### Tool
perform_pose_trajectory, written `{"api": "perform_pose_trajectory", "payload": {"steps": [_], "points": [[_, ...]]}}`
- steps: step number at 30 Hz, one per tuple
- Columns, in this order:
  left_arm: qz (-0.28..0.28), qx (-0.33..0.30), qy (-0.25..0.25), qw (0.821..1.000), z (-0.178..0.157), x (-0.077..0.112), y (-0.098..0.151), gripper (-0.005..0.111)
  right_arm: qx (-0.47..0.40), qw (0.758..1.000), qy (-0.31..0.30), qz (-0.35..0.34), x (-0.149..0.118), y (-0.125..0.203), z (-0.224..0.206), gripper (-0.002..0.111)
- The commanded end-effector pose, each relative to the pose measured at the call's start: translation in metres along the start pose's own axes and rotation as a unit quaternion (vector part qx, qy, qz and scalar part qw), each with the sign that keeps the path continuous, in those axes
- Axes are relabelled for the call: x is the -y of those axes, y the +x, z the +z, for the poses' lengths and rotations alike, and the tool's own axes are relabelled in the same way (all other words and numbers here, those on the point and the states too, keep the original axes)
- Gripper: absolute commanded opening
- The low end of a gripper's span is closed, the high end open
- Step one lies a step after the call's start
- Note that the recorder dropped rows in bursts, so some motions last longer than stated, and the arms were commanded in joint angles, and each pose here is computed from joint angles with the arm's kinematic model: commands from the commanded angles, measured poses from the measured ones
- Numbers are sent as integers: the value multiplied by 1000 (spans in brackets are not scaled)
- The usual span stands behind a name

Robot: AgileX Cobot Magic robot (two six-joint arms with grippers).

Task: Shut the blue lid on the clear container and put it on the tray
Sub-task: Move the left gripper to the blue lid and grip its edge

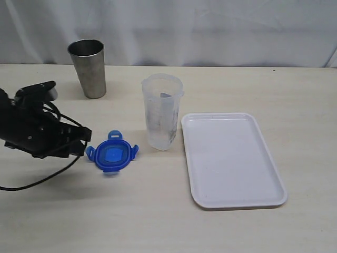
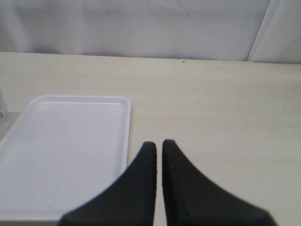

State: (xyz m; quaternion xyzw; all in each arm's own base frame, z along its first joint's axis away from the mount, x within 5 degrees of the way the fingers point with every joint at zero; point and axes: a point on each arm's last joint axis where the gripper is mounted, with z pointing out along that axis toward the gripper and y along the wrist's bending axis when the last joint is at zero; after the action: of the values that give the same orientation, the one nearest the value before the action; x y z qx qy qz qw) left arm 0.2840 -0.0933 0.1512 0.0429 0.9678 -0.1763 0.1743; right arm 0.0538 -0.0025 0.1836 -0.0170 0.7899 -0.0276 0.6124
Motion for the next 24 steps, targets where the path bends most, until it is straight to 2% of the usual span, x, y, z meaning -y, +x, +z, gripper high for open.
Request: {"api": "perform_pose_trajectory", "payload": {"steps": [1,3,8,13,20,24], "points": [[23,50,-25,998,17,8,-5,35,-1,1000,0,1,0,1,0,5],[23,51,-34,998,24,7,-4,36,-1,1000,0,1,0,1,0,5],[19,32,-40,999,43,3,-7,53,-1,1000,0,1,0,1,0,5],[22,18,-41,999,57,2,-9,52,-1,1000,0,1,0,1,0,5],[20,18,-51,998,64,-2,-8,30,-1,1000,0,1,0,1,0,5],[21,14,-49,998,64,-2,-7,29,-1,1000,0,1,0,1,0,5]]}}
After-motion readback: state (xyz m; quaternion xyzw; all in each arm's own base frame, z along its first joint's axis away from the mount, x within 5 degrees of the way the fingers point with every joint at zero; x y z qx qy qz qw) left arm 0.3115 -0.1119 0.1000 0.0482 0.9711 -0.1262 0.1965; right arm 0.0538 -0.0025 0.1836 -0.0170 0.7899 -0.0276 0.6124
